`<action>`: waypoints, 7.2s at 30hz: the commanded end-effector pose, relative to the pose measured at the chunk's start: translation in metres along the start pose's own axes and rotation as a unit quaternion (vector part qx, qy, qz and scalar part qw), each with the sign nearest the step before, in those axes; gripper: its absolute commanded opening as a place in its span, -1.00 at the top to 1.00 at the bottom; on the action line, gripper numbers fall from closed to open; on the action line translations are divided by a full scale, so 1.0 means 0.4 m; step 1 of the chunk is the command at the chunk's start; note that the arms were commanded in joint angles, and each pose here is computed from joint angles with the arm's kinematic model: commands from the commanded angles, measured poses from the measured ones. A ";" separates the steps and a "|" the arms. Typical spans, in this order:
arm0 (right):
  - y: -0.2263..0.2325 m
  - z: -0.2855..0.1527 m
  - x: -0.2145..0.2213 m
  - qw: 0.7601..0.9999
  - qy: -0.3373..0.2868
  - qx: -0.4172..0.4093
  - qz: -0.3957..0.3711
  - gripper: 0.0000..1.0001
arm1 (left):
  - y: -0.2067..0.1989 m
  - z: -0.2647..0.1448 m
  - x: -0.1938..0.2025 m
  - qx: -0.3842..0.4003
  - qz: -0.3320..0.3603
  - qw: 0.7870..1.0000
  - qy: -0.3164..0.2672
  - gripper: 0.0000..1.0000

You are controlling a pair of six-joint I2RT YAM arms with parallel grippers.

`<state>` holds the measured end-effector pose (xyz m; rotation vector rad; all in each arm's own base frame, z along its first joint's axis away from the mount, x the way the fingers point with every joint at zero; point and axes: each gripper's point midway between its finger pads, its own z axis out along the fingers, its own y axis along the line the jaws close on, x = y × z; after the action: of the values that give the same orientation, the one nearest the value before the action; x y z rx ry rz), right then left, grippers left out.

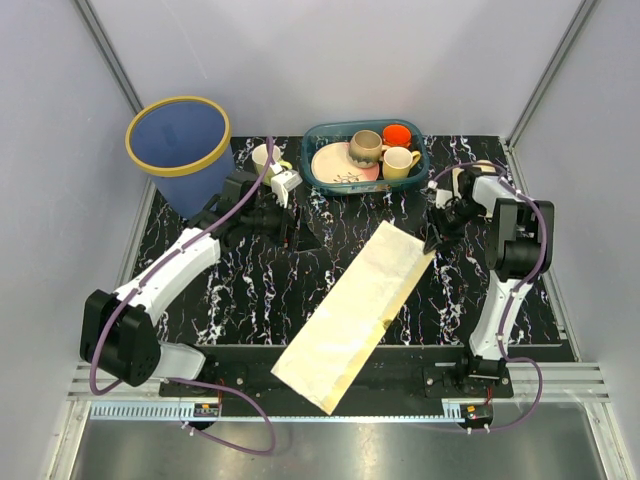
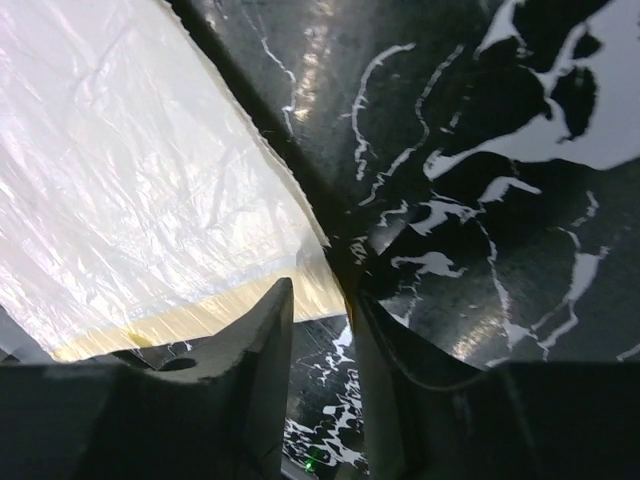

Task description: Put the trash bags into the trash bin

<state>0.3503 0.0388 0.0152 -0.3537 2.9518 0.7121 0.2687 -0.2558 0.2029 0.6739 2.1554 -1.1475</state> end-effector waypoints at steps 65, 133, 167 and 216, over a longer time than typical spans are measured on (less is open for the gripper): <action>0.605 0.044 -0.031 0.933 -0.100 -0.032 -0.344 -0.65 | 0.087 -0.113 0.046 -0.060 0.022 0.998 -0.015 -0.62; 0.381 0.148 -0.023 0.939 0.007 0.043 -0.342 0.97 | -0.019 0.090 0.245 0.090 0.570 0.806 0.136 -0.36; 0.477 0.102 0.049 0.956 0.013 -0.052 -0.288 1.00 | 0.044 0.284 0.383 0.312 0.670 0.605 0.296 -0.42; 0.225 0.101 0.045 0.958 -0.005 0.108 -0.266 1.00 | 0.049 -0.033 0.528 0.274 0.620 0.627 0.385 1.00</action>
<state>0.3005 0.1502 0.0115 -1.0688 2.7195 0.4471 0.1454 -0.2267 0.0322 2.7313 1.0107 -0.6513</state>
